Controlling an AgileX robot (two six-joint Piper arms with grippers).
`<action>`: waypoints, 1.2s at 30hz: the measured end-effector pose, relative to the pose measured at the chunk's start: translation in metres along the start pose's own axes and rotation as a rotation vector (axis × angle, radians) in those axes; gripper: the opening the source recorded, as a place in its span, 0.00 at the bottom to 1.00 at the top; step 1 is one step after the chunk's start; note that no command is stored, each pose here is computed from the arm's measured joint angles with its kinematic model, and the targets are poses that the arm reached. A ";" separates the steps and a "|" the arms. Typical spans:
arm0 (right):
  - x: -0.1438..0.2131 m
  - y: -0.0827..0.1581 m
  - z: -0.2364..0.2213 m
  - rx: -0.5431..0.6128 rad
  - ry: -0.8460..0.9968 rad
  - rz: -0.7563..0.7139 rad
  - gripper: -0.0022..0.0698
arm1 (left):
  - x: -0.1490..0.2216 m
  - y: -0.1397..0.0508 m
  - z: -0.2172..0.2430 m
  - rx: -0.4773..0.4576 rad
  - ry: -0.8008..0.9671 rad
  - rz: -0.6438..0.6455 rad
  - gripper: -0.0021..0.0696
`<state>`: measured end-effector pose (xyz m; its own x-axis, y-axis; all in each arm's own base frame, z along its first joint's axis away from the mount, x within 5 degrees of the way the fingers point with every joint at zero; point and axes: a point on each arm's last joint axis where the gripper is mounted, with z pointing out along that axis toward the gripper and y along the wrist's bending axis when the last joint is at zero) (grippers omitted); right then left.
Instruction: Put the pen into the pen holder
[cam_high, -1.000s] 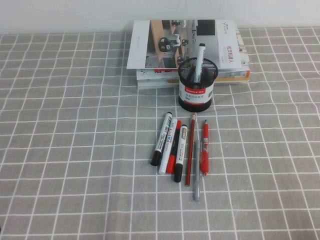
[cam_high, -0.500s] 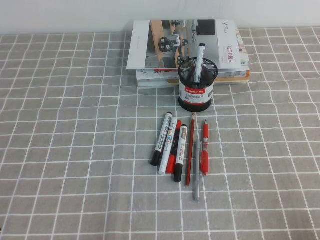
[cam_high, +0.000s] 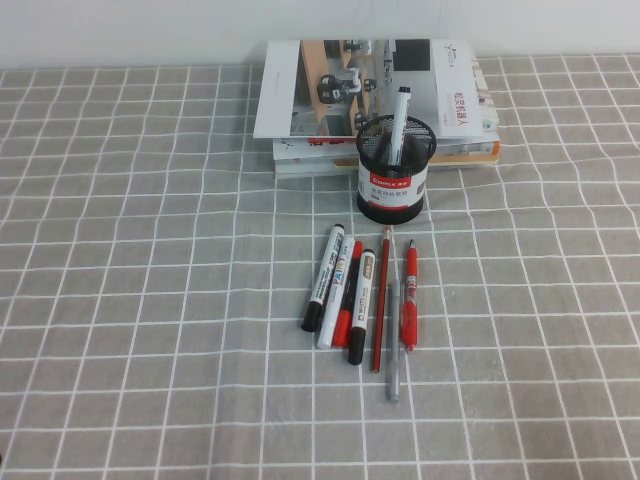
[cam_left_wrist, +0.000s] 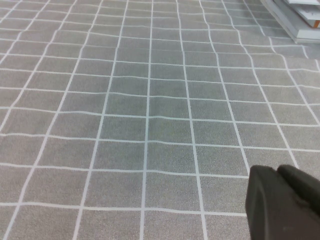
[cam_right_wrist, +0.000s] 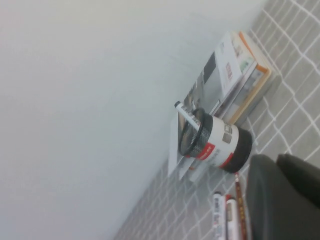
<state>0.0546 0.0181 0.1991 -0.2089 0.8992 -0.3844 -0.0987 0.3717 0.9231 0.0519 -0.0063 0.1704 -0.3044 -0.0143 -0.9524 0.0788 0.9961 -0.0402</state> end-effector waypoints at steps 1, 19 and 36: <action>-0.001 0.000 0.000 -0.002 -0.007 -0.020 0.01 | 0.000 0.000 0.000 0.000 0.000 0.000 0.02; 0.008 0.004 -0.001 -0.034 0.096 -0.283 0.01 | 0.000 0.000 0.000 0.000 0.000 0.000 0.02; 0.002 0.019 0.003 -0.040 0.105 -0.543 0.01 | 0.000 0.000 0.000 0.000 0.000 0.000 0.02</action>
<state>0.0554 0.0277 0.2158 -0.2133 0.5520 -0.8061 -0.2557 0.7648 0.5914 0.0519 -0.0063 0.1704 -0.3044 -0.0143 -0.9524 0.0788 0.9961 -0.0402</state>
